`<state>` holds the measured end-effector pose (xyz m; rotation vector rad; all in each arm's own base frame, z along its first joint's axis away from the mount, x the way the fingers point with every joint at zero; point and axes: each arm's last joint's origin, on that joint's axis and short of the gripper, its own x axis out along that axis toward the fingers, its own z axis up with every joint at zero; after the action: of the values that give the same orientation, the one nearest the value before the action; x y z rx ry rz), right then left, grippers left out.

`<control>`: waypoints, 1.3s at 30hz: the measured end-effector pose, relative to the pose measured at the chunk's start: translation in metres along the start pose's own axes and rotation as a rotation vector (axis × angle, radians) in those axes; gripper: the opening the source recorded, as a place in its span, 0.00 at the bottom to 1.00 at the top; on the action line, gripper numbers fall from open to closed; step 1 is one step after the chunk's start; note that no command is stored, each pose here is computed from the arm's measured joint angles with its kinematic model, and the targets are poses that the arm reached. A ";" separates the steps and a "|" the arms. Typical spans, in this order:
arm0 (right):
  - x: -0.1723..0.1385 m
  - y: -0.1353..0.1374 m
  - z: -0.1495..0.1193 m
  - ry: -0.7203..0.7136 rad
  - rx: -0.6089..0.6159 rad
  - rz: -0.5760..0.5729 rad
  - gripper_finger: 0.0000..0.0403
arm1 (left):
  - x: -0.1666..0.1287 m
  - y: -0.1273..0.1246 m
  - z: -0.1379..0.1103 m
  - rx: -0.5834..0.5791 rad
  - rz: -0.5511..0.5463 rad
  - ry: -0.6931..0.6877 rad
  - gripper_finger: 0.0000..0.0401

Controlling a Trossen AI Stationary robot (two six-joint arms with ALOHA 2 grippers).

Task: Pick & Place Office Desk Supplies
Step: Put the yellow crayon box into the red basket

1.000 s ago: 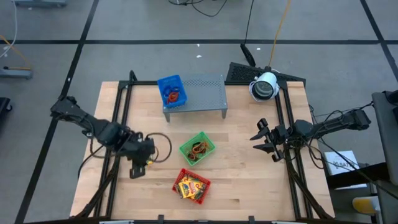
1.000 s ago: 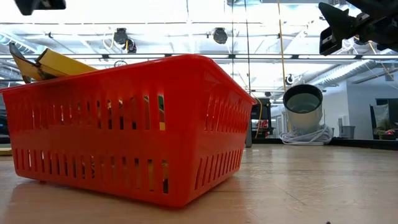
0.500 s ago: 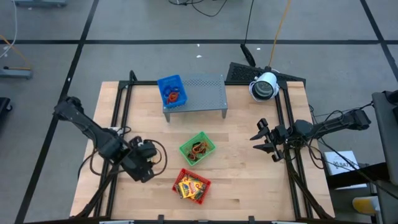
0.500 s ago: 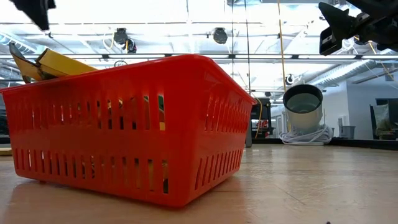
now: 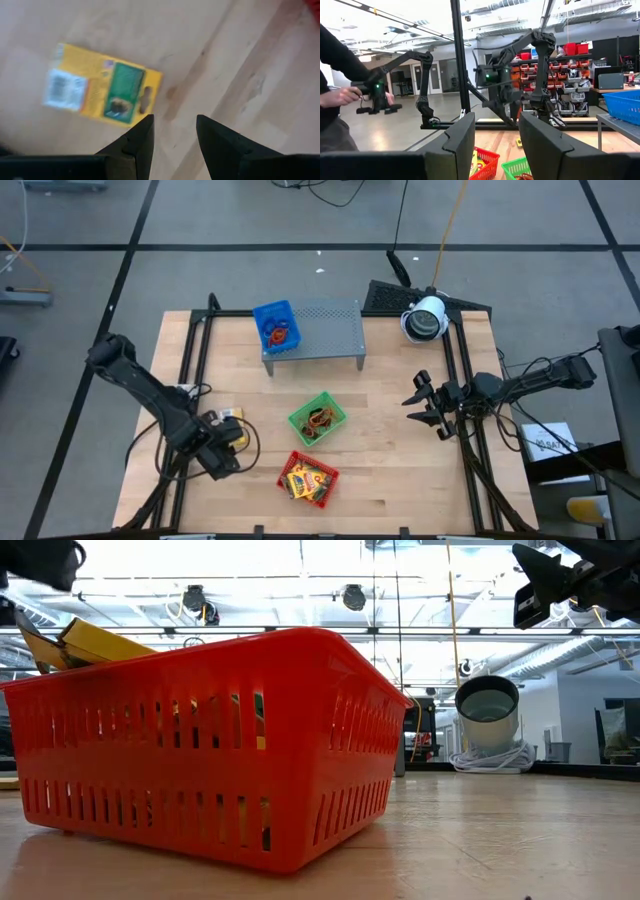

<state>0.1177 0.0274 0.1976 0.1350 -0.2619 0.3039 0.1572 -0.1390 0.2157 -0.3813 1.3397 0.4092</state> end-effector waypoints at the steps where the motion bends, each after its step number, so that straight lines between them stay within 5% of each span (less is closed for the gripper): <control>1: 0.000 0.000 0.000 0.000 0.000 0.000 0.35 | 0.005 0.000 -0.001 0.002 -0.019 -0.001 0.38; 13: 0.000 0.000 0.000 0.000 0.000 0.000 0.35 | 0.052 0.011 -0.010 -0.010 -0.094 0.019 0.38; 39: 0.000 0.000 0.000 0.000 0.000 0.000 0.35 | 0.056 0.015 -0.007 0.070 -0.066 -0.025 0.39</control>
<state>0.1177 0.0274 0.1976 0.1350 -0.2616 0.3039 0.1536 -0.1258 0.1584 -0.3607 1.3100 0.3105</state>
